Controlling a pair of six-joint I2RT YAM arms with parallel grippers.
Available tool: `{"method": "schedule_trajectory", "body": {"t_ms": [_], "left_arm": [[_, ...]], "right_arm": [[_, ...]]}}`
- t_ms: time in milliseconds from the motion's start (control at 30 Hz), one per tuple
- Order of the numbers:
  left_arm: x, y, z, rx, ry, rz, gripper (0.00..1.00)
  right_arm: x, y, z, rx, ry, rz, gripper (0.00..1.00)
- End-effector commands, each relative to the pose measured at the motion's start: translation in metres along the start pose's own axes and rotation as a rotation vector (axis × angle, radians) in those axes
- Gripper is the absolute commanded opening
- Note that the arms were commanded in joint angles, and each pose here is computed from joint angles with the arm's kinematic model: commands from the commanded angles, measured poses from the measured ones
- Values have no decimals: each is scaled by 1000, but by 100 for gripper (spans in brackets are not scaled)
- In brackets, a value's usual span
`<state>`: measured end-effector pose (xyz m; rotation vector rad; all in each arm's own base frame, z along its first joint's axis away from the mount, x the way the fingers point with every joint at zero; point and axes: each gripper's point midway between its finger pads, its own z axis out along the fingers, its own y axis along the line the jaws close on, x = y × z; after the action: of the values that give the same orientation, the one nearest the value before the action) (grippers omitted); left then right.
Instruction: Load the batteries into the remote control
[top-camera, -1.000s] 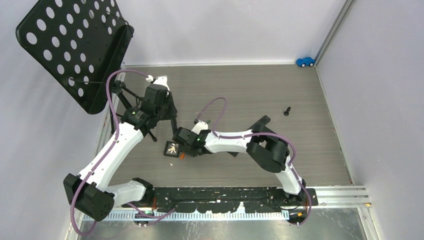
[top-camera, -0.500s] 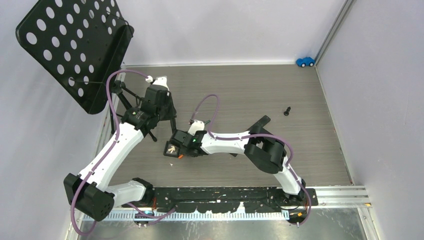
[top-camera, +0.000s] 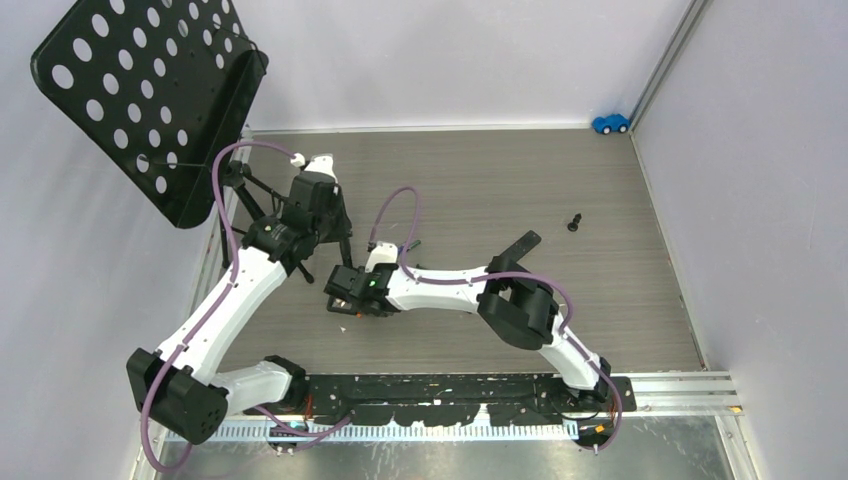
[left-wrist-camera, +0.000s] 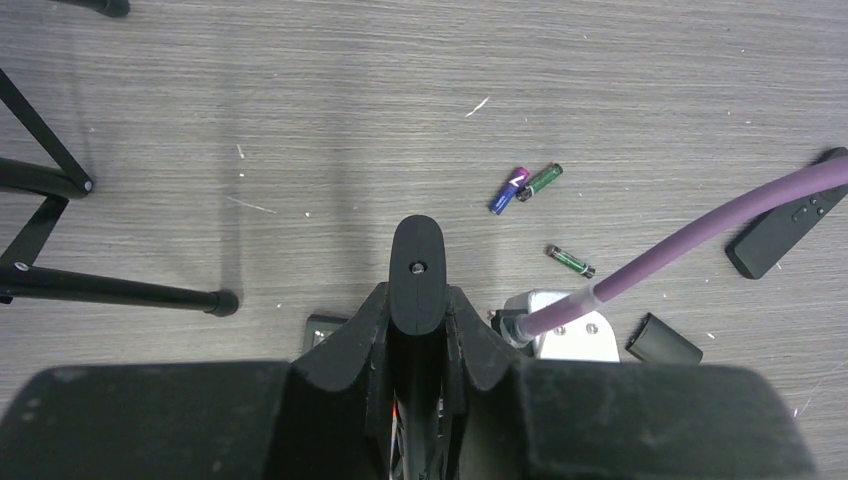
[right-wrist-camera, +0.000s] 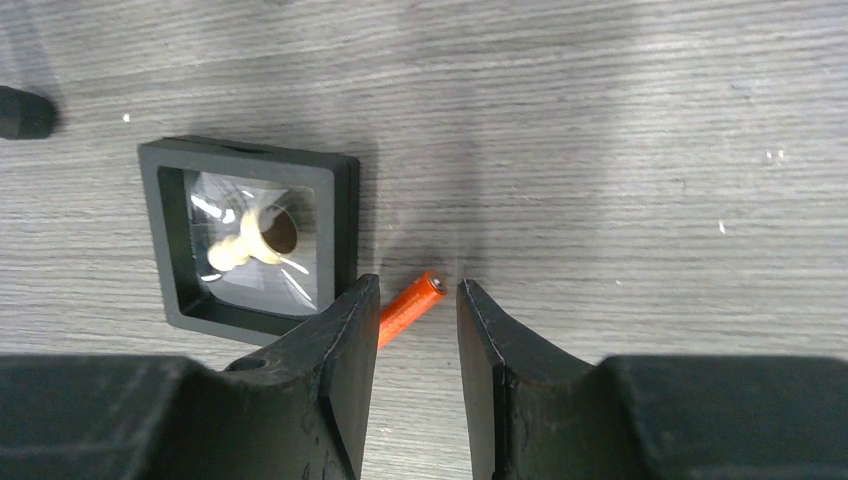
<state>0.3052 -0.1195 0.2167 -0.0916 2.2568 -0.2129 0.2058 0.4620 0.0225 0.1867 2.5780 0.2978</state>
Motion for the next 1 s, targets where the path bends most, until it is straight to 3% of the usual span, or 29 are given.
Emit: {"method": "schedule_trajectory", "body": {"t_ms": [0,133,267,433,733,967], "left_arm": [[-15,0,-7,10,-74,-19,0],[-13,1,-6,8,-72,-21,0],[-12,-1,-6,16,-68,-21,0],[-10,-8,-6,53,-60,-22,0],[4,-74,-8,384,41,29,0],[14,-103,-11,477,94,73,0]], "right_arm": [[22,-52,11,205,0,-100,40],[26,-48,9,197,0,-128,36],[31,-52,11,195,10,-140,16],[23,-60,5,203,-23,-154,7],[-6,-111,-33,242,-42,-242,5],[3,-162,-39,275,52,-429,7]]}}
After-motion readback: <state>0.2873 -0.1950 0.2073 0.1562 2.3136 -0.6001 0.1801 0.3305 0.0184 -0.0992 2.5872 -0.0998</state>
